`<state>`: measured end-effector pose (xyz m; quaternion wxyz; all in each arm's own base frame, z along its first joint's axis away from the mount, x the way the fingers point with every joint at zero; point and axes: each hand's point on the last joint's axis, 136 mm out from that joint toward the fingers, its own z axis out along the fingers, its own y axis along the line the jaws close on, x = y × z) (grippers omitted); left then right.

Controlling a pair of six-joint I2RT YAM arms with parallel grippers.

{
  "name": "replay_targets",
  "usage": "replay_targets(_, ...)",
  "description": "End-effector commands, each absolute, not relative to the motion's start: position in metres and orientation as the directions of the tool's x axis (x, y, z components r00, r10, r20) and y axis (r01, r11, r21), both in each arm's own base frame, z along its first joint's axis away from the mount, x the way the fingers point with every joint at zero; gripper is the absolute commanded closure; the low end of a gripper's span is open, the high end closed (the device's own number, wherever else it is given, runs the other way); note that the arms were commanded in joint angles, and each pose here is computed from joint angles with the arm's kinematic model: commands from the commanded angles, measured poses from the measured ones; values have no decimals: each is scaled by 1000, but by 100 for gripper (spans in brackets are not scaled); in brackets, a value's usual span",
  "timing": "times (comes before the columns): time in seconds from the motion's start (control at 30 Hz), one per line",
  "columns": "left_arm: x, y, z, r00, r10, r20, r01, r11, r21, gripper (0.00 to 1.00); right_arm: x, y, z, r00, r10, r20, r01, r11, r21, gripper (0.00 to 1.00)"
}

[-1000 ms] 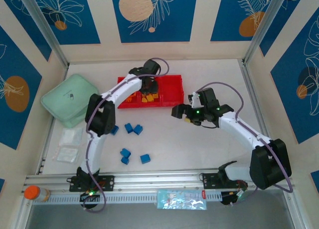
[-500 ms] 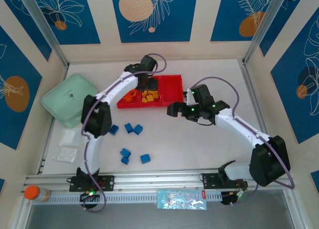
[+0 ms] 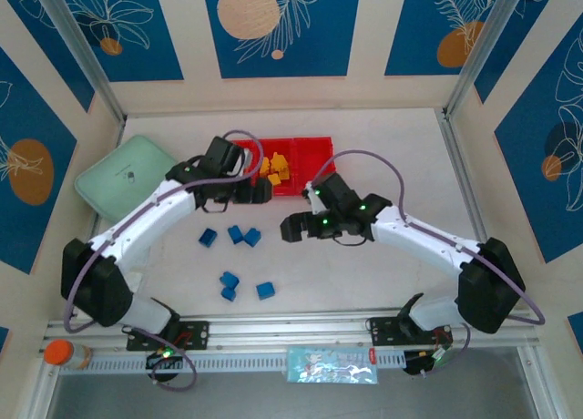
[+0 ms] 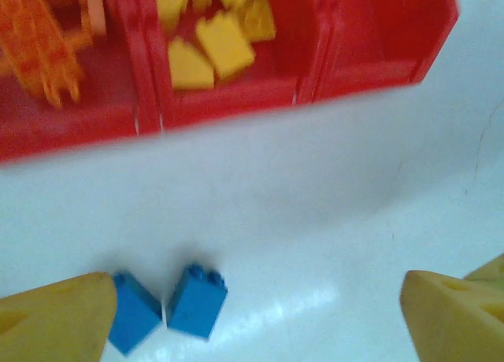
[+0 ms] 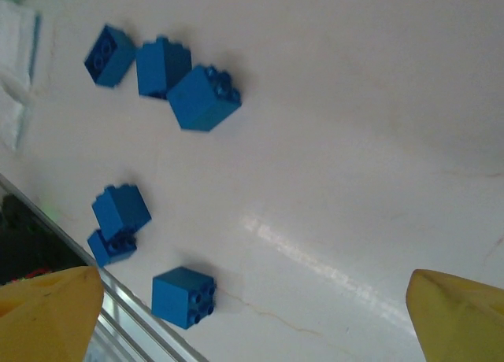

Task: Sort the legos into containers by color
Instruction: Pick up the lego from the bottom-center of the table.

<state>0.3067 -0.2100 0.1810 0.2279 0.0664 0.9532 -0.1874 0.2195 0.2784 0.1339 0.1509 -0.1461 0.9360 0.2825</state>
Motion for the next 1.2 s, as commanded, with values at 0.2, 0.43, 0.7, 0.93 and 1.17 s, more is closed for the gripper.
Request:
replay_targets(0.2, 235, -188, 154, -939, 0, -343, 155, 893, -423, 1, 181, 320, 96, -876, -355, -327, -466, 799, 380, 1)
replay_targets(0.43, 207, -166, 143, -948, -74, -309, 69, 902, -427, 1, 154, 347, 68, -858, -436, -271, -509, 793, 334, 5)
replay_targets(0.7, 195, -144, 137, -942, -127, -311, 1, 925, -380, 1, 124, 363, 51, -827, -506, -244, -561, 769, 307, 4)
replay_targets(0.93, 192, -129, 136, -930, -169, -326, -53, 940, -337, 1, 118, 367, 35, -819, -535, -205, -572, 786, 234, 4)
replay_targets(1.17, 191, -127, 137, -925, -179, -334, -59, 939, -338, 1, 118, 363, 33, -820, -538, -195, -571, 794, 208, 18)
